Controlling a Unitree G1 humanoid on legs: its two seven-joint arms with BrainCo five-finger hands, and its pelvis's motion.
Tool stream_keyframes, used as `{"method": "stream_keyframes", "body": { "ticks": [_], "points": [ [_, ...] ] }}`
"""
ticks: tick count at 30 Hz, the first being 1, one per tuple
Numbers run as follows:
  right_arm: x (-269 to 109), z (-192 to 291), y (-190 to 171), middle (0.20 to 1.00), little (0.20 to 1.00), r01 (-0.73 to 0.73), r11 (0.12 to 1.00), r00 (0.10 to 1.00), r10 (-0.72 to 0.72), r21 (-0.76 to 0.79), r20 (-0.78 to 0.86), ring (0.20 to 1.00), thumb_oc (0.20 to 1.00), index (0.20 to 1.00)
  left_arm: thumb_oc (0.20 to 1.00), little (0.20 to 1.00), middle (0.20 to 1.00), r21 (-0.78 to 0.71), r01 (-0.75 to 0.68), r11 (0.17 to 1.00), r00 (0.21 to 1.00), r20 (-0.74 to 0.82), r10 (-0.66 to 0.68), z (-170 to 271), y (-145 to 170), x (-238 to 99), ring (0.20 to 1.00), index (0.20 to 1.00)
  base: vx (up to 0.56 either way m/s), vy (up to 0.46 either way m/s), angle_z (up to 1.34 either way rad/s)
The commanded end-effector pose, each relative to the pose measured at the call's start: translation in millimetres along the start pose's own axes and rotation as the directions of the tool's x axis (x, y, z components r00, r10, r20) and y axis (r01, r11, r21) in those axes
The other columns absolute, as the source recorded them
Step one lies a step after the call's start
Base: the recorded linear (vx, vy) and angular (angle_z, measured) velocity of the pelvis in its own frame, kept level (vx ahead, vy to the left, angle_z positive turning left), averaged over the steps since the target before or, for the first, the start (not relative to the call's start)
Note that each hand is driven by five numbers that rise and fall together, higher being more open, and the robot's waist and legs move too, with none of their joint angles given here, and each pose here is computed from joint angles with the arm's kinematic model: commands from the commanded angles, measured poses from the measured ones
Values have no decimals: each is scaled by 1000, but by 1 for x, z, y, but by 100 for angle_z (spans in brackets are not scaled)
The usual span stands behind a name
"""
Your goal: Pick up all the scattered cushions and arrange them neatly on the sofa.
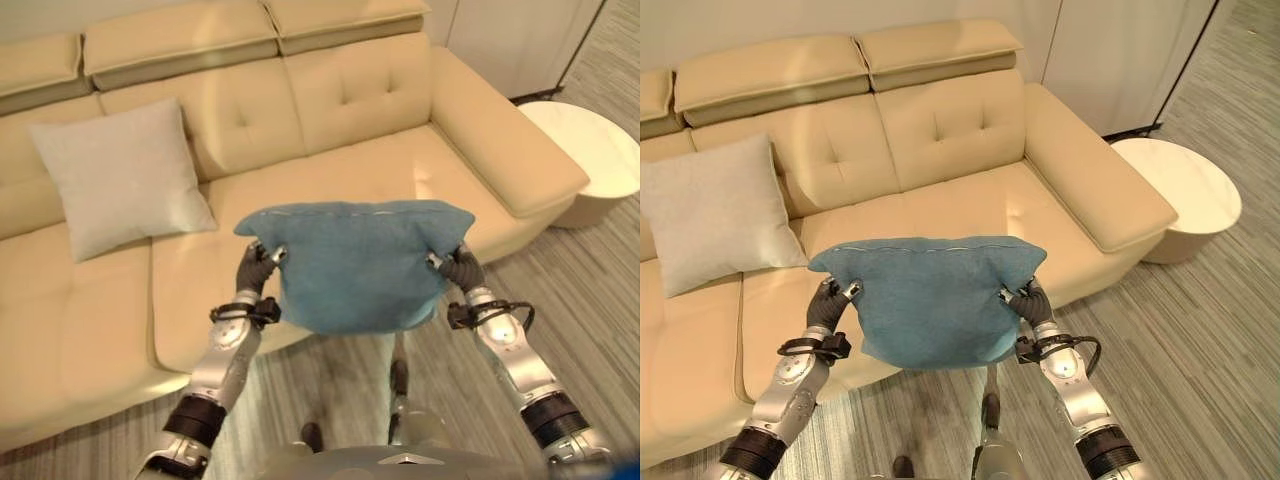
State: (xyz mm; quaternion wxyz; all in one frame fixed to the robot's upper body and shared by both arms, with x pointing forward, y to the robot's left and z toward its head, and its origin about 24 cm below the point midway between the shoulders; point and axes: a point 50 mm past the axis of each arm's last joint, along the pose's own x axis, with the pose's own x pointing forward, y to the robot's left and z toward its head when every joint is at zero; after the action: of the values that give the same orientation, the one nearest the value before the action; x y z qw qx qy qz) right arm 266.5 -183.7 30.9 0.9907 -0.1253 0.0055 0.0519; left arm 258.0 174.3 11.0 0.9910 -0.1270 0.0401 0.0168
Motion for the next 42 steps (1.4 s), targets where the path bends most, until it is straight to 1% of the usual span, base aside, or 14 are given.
{"method": "stream_keyframes", "body": {
  "ticks": [1,6,7,8,10,12,13,17,18,27,33,36,39,42],
  "points": [
    [11,53,-7,200,200,24,999,959,-36,46,280,200,200,200,200,200,200,-6,263,965,934,253,-253,51,-54,17,200,200,290,-466,92],
    [8,50,-22,200,200,86,995,960,-94,42,265,200,200,200,200,200,200,-16,245,969,947,219,-235,44,-51,15,200,200,266,-142,-2],
    [10,51,-24,200,200,117,990,956,-132,74,262,200,200,200,200,200,200,-10,230,973,950,221,-222,46,-46,15,200,200,499,134,-41],
    [9,50,-19,200,200,100,993,959,-114,67,259,200,200,200,200,200,200,-13,206,978,956,214,-199,44,-38,11,200,200,708,225,-74],
    [10,49,-11,200,200,68,995,963,-83,67,257,200,200,200,200,200,200,8,199,980,955,225,-196,49,-32,9,200,200,526,293,-94],
    [13,54,-7,200,200,51,997,959,-67,65,274,200,200,200,200,200,200,33,208,978,948,241,-210,55,-33,10,200,200,162,166,-72],
    [14,56,-6,200,200,51,996,956,-71,77,284,200,200,200,200,200,200,57,207,977,943,256,-215,59,-34,12,200,200,100,40,11],
    [15,59,-12,200,200,78,993,950,-100,86,295,200,200,200,200,200,200,46,210,977,932,292,-214,66,-36,14,200,200,138,-73,49],
    [13,56,-18,200,200,104,991,950,-123,82,288,200,200,200,200,200,200,54,229,972,927,292,-235,65,-39,15,200,200,150,-174,54],
    [4,48,-34,200,200,147,988,954,-154,46,258,200,200,200,200,200,200,33,215,976,939,268,-216,56,-37,11,200,200,110,-160,54],
    [0,47,-35,200,200,162,985,950,-170,52,262,200,200,200,200,200,200,30,235,972,933,273,-234,57,-43,9,200,200,12,-77,25],
    [8,66,-41,200,200,198,980,921,-197,30,335,200,200,200,200,200,200,23,276,961,908,323,-268,70,-61,17,200,200,-172,44,32],
    [18,79,-37,200,200,193,981,911,-175,-10,372,200,200,200,200,200,200,44,270,962,902,337,-269,75,-63,20,200,200,34,139,47],
    [27,88,-34,200,200,183,983,904,-163,-15,395,200,200,200,200,200,200,62,270,961,896,349,-274,81,-66,26,200,200,8,108,-26]
  ]
}}
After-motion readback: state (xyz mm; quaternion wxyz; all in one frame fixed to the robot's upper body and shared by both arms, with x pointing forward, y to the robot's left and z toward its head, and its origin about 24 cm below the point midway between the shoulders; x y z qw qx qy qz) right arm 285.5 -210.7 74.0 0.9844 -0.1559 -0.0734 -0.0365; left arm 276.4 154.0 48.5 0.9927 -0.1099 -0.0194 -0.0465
